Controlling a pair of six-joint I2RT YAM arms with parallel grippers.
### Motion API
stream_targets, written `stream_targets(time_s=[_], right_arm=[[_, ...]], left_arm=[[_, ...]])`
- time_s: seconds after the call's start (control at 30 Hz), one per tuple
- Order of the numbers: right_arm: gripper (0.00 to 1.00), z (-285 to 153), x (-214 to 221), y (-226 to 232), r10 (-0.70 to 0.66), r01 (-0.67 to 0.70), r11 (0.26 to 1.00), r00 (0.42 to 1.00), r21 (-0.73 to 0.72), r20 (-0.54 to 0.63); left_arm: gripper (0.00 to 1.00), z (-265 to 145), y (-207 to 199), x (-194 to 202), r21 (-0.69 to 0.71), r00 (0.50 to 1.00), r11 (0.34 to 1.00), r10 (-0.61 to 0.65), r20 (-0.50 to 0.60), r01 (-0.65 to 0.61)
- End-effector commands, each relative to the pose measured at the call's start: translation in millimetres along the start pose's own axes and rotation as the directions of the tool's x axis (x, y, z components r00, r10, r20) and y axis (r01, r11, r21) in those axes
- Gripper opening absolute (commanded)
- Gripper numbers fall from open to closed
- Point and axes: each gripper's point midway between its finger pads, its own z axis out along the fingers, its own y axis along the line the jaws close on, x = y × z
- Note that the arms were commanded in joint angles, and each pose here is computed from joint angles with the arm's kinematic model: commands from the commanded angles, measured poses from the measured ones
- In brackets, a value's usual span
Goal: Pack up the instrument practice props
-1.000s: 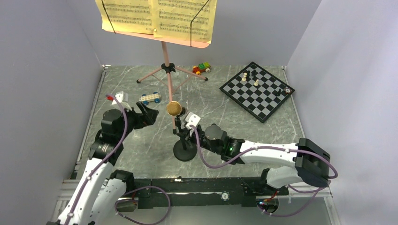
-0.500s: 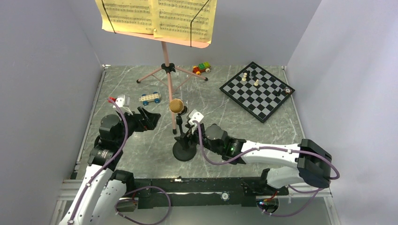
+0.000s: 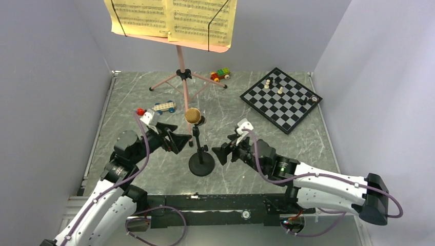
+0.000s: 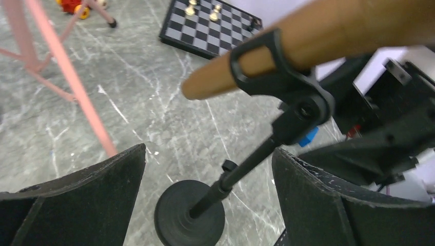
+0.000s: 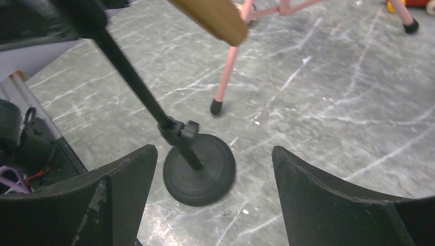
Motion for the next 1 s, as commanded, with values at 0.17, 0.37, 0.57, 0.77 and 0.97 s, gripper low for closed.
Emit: stream_targets(time_s=[0.17,0.37,0.57,0.77,0.97], right_arm=[[0.85,-4,24,-50,0.233,-0.226,0.969,0.97,0.103,-0.065],[0.85,4,29,-52,0.278,-0.272,0.959,0.956,0.078,-0.091],[0.84,16,31,-50,0.317,-0.31,0.948,0.938,0.069,-0.142],[0.83,20,24,-48,0.354,-0.354,0.935,0.922,0.032,-0.159],[0.83,25,18,-42,0.387,-0.397,0.918,0.902,-0.015,-0.194]], left_arm=[[0.93,-10,-33,3,0.132,0.976,0.971,0.188,0.109,-0.201],[0.84,-3,-44,-4,0.183,0.957,0.95,0.218,0.191,-0.253],[0.72,16,-51,-6,0.221,0.951,0.936,0.231,0.204,-0.275],[0.69,28,-63,-1,0.258,0.947,0.917,0.26,0.186,-0.303],[0.53,35,-62,2,0.238,0.941,0.917,0.281,0.188,-0.321]])
